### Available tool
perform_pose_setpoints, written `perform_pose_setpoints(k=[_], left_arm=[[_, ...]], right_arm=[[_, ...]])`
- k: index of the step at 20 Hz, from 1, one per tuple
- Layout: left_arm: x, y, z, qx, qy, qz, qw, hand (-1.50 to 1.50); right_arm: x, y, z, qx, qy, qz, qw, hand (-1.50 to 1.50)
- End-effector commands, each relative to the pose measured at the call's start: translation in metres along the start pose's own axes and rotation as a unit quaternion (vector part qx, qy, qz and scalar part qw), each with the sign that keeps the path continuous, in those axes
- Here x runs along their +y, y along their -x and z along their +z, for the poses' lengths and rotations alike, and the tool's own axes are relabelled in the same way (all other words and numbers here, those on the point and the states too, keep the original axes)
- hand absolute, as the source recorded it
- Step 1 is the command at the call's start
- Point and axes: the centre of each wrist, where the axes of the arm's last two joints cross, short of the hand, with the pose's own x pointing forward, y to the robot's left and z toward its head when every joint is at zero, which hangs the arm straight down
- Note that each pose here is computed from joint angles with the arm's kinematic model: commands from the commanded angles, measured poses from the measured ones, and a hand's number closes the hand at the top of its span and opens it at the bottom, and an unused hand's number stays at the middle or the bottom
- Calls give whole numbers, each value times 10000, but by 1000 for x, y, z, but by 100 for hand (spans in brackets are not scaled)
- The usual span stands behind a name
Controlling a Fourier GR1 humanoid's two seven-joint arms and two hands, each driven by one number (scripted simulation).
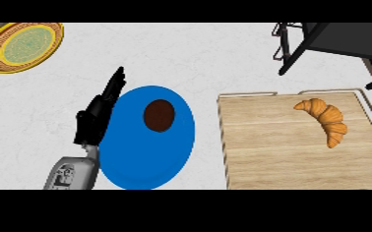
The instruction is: Pick the can from the tray and place it in the tiered shelf
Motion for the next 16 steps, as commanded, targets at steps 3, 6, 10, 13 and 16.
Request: perform_pose_setpoints(k=[3,6,10,13,16], left_arm=[[6,11,-8,19,21,-27,10000,0],[17,3,-4,-62,22,-41,10000,0],[-2,10,-10,-7,-63,-36,10000,0],[5,-15,-10,9,29,-66,10000,0],[-6,8,-4,11,46,-51,10000,0]], right_arm=[[39,2,-4,-400,203,-29,9990,150],[52,22,-18,-52,286,157,9995,150],[40,42,-25,244,473,-1580,9860,150],[51,38,-27,75,379,-1632,9858,150],[54,64,-45,165,386,-1649,9854,150]])
